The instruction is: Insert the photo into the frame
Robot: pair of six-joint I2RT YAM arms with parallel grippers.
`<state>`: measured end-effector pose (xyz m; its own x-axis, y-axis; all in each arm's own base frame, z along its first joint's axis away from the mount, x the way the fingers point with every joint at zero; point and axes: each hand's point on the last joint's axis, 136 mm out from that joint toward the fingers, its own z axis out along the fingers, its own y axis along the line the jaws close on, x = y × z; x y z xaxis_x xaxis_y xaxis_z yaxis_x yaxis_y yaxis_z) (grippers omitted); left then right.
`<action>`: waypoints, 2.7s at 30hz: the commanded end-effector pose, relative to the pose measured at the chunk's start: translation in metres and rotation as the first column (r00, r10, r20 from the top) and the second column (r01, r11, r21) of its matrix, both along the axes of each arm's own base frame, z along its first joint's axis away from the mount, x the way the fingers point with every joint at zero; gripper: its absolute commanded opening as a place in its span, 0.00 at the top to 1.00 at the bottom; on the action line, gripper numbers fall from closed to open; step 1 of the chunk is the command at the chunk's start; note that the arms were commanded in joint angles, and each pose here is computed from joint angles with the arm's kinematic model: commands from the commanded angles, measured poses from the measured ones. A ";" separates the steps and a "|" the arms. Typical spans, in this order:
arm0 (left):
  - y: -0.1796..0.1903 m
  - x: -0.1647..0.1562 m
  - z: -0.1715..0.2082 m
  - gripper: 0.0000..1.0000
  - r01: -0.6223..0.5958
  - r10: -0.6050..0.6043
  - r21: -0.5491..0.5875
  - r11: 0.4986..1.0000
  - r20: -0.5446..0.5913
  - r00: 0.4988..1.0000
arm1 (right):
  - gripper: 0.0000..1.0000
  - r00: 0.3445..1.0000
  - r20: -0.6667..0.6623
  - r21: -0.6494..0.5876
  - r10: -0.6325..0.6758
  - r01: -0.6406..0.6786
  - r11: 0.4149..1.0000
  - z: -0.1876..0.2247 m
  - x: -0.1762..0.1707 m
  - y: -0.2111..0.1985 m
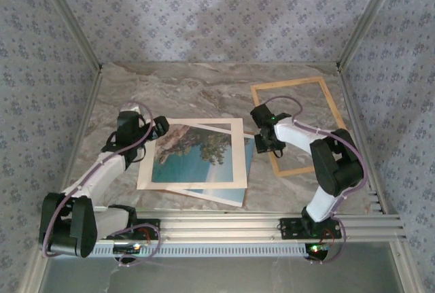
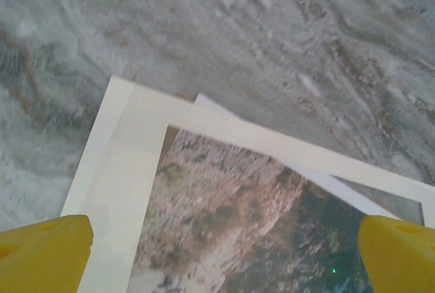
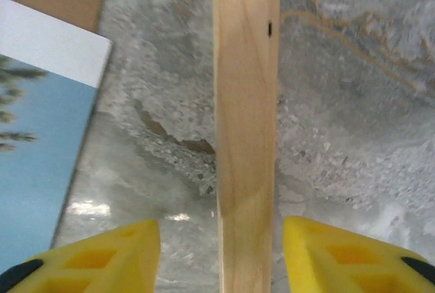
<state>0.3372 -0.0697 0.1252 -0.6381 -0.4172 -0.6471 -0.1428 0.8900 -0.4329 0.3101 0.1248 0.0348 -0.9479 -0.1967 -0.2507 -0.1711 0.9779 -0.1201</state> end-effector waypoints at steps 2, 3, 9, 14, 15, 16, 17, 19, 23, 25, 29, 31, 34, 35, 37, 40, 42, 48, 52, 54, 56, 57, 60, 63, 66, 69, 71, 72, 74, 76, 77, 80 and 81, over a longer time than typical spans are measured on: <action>-0.004 -0.038 -0.018 0.01 -0.013 0.012 -0.003 1.000 -0.213 0.977 | 0.30 0.965 0.156 0.100 0.212 -0.229 0.968 0.051 0.021 0.054; -0.007 -0.049 -0.028 0.00 -0.003 0.006 0.010 1.000 -0.268 0.963 | 0.26 0.948 0.185 0.151 0.260 -0.289 0.945 0.055 0.025 0.074; -0.033 -0.099 -0.062 0.00 0.083 -0.069 0.010 0.996 -0.458 0.886 | 0.16 0.923 0.184 0.275 0.339 -0.380 0.883 0.051 0.048 0.131; -0.058 -0.096 -0.064 0.02 0.129 -0.145 -0.067 0.989 -0.415 0.898 | 0.14 0.947 0.113 0.283 0.300 -0.320 0.904 0.034 0.052 0.123; -0.060 -0.093 -0.065 0.02 0.133 -0.148 -0.066 0.989 -0.408 0.901 | 0.14 0.951 0.103 0.291 0.292 -0.309 0.905 0.032 0.050 0.121; -0.061 -0.090 -0.065 0.02 0.136 -0.152 -0.067 0.988 -0.398 0.905 | 0.14 0.956 0.090 0.299 0.281 -0.295 0.908 0.029 0.047 0.117; -0.062 -0.085 -0.066 0.03 0.139 -0.151 -0.060 0.988 -0.391 0.908 | 0.14 0.959 0.084 0.305 0.270 -0.283 0.909 0.028 0.045 0.114; -0.063 -0.079 -0.070 0.04 0.146 -0.155 -0.053 0.988 -0.391 0.907 | 0.13 0.966 0.068 0.315 0.251 -0.260 0.913 0.026 0.041 0.106; -0.071 -0.062 -0.076 0.05 0.161 -0.170 -0.057 0.985 -0.387 0.906 | 0.13 0.975 0.002 0.329 0.221 -0.209 0.921 0.017 0.019 0.088; -0.073 -0.054 -0.080 0.05 0.165 -0.172 -0.051 0.985 -0.382 0.908 | 0.13 0.977 -0.037 0.329 0.208 -0.185 0.926 0.015 0.004 0.077; -0.074 -0.039 -0.089 0.05 0.167 -0.168 -0.036 0.985 -0.377 0.911 | 0.14 0.976 -0.073 0.356 0.205 -0.167 0.919 0.018 -0.022 0.070; -0.075 -0.029 -0.090 0.05 0.167 -0.167 -0.032 0.985 -0.367 0.915 | 0.15 0.975 -0.094 0.392 0.201 -0.149 0.908 0.019 -0.036 0.072; -0.077 -0.013 -0.089 0.05 0.170 -0.168 -0.027 0.985 -0.348 0.922 | 0.16 0.975 -0.123 0.422 0.187 -0.120 0.899 0.017 -0.052 0.072; -0.078 -0.007 -0.088 0.05 0.170 -0.168 -0.025 0.985 -0.344 0.924 | 0.17 0.974 -0.132 0.437 0.186 -0.112 0.892 0.016 -0.056 0.074; -0.079 0.006 -0.083 0.05 0.173 -0.169 -0.015 0.985 -0.323 0.931 | 0.18 0.970 -0.154 0.462 0.187 -0.097 0.881 0.012 -0.065 0.079; -0.078 0.023 -0.069 0.05 0.175 -0.165 0.010 0.984 -0.286 0.944 | 0.20 0.961 -0.179 0.489 0.212 -0.100 0.866 0.006 -0.079 0.090; -0.076 0.033 -0.054 0.04 0.172 -0.161 0.024 0.985 -0.247 0.956 | 0.21 0.955 -0.189 0.502 0.228 -0.106 0.858 0.004 -0.087 0.096; -0.052 0.036 -0.027 0.02 0.131 -0.108 0.096 0.987 -0.213 0.971 | 0.27 0.950 -0.191 0.568 0.249 -0.100 0.817 0.002 -0.093 0.121; -0.027 0.009 -0.017 0.02 0.091 -0.048 0.164 0.982 -0.245 0.968 | 0.30 0.951 -0.170 0.631 0.260 -0.098 0.770 0.003 -0.086 0.149; -0.017 -0.011 -0.016 0.01 0.072 -0.022 0.176 0.982 -0.267 0.963 | 0.31 0.956 -0.145 0.664 0.255 -0.097 0.742 0.006 -0.076 0.163; -0.007 -0.034 -0.019 0.02 0.047 0.009 0.180 0.983 -0.298 0.955 | 0.33 0.962 -0.113 0.703 0.250 -0.100 0.704 0.009 -0.063 0.182; -0.002 -0.047 -0.022 0.02 0.034 0.028 0.185 0.982 -0.321 0.947 | 0.34 0.962 -0.102 0.718 0.253 -0.104 0.688 0.009 -0.057 0.192; 0.011 -0.080 -0.031 0.02 -0.017 0.086 0.185 0.983 -0.373 0.924 | 0.35 0.958 -0.068 0.760 0.278 -0.131 0.636 0.010 -0.040 0.226; 0.021 -0.103 -0.041 0.02 -0.075 0.141 0.177 0.981 -0.394 0.908 | 0.35 0.946 -0.053 0.782 0.318 -0.159 0.603 0.014 -0.032 0.246; 0.027 -0.121 -0.050 0.02 -0.114 0.177 0.168 0.979 -0.426 0.887 | 0.35 0.944 -0.010 0.731 0.330 -0.218 0.646 0.020 -0.022 0.237; 0.031 -0.134 -0.060 0.01 -0.141 0.202 0.166 0.976 -0.449 0.870 | 0.30 0.949 0.059 0.640 0.310 -0.274 0.718 0.029 -0.001 0.217; 0.032 -0.139 -0.067 0.00 -0.152 0.211 0.162 0.975 -0.455 0.865 | 0.24 0.952 0.123 0.578 0.281 -0.299 0.759 0.038 0.022 0.207; 0.033 -0.140 -0.070 0.00 -0.160 0.218 0.162 0.974 -0.459 0.861 | 0.22 0.952 0.144 0.554 0.271 -0.304 0.775 0.040 0.032 0.203; 0.034 -0.142 -0.077 0.00 -0.178 0.229 0.152 0.972 -0.466 0.854 | 0.19 0.951 0.180 0.519 0.250 -0.308 0.797 0.044 0.053 0.199; 0.036 -0.136 -0.081 0.00 -0.198 0.236 0.131 0.971 -0.457 0.858 | 0.18 0.952 0.198 0.505 0.232 -0.302 0.808 0.043 0.071 0.199; 0.038 -0.135 -0.083 0.00 -0.209 0.241 0.121 0.970 -0.456 0.856 | 0.18 0.952 0.205 0.505 0.225 -0.300 0.809 0.042 0.081 0.200; 0.043 -0.128 -0.086 0.00 -0.235 0.254 0.097 0.967 -0.450 0.856 | 0.19 0.951 0.216 0.504 0.223 -0.304 0.808 0.039 0.100 0.205; 0.045 -0.125 -0.086 0.00 -0.242 0.257 0.092 0.966 -0.445 0.858 | 0.19 0.948 0.222 0.497 0.227 -0.310 0.810 0.038 0.105 0.207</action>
<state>0.1994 -0.0236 0.0368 -0.7619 -0.5660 -0.3149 -0.5347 0.8240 -0.1873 0.4063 0.3363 0.0934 -0.8198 -0.1929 -0.5392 -0.4542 0.7925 0.4069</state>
